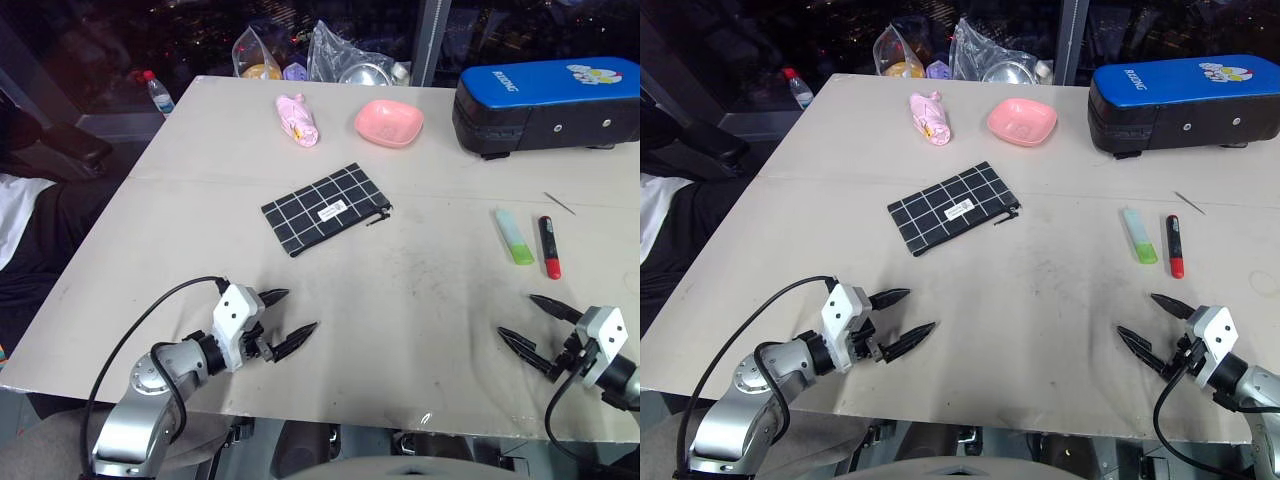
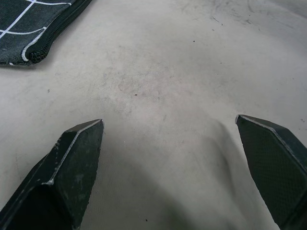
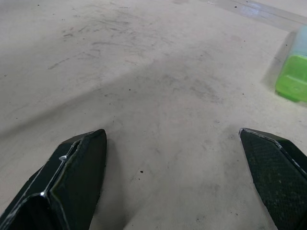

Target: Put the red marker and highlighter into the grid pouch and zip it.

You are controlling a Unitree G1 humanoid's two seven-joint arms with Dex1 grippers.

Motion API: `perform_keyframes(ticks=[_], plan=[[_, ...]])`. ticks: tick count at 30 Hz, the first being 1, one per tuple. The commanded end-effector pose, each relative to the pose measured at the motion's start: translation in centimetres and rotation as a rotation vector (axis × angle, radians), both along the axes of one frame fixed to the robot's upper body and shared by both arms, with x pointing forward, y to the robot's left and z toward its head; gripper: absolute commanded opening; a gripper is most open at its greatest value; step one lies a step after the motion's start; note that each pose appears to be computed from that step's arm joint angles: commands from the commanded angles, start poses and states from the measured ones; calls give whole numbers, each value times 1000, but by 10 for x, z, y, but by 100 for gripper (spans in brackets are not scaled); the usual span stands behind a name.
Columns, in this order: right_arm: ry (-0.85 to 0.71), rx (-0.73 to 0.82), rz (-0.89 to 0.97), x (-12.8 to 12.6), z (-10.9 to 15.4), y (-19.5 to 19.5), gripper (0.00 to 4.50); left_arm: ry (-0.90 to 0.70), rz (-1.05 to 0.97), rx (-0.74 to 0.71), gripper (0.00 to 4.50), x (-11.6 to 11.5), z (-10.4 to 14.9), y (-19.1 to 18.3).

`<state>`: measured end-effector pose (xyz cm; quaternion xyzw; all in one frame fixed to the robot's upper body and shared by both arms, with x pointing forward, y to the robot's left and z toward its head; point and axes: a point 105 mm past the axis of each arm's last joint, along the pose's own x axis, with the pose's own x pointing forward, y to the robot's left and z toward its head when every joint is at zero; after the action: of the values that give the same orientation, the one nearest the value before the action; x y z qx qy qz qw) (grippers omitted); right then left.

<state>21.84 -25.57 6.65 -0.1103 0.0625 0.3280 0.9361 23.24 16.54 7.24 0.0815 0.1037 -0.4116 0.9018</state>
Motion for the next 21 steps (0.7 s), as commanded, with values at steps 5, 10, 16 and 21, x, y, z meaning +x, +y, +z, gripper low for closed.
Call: perform_keyframes(ticks=[5,10,16,21], plan=[[-51,3,-21,-5,17,-1,446,-9,-25,1,450,5,-1,3],[-56,13,-14,-4,19,3,446,-15,-23,2,450,5,-1,6],[-77,71,48,-4,30,24,446,-50,-13,19,450,11,6,17],[-95,148,116,-3,44,50,446,-138,36,91,450,31,19,47]])
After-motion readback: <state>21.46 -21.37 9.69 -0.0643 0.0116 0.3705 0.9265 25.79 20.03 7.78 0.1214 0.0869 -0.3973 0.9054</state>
